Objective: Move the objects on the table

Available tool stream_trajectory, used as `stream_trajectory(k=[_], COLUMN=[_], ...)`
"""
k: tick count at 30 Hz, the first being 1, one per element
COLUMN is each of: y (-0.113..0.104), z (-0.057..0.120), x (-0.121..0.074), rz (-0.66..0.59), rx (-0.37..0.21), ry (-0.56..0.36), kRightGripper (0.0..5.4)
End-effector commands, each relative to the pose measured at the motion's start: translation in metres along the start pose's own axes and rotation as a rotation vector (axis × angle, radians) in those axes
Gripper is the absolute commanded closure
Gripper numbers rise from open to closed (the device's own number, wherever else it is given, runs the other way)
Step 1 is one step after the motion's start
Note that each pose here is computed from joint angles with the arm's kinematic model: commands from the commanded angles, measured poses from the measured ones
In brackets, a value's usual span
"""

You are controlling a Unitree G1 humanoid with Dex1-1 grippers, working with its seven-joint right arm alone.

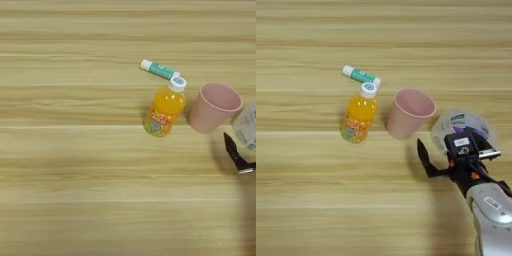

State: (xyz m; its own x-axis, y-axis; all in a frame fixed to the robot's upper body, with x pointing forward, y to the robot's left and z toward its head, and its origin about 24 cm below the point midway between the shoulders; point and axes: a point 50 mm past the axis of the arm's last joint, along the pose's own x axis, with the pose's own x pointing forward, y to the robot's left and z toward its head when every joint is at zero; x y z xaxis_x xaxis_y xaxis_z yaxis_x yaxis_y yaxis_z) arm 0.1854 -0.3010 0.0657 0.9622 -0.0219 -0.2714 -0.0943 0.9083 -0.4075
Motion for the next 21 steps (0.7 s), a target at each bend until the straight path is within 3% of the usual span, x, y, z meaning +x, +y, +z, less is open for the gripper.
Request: stream_trajectory(k=[1, 21], y=[-0.001, 0.044], z=[0.021, 0.03], x=[-0.002, -0.013], rz=[0.038, 0.327], rx=[-0.038, -0.021], ry=[-0.076, -0.128], kRightGripper=[0.03, 0.03])
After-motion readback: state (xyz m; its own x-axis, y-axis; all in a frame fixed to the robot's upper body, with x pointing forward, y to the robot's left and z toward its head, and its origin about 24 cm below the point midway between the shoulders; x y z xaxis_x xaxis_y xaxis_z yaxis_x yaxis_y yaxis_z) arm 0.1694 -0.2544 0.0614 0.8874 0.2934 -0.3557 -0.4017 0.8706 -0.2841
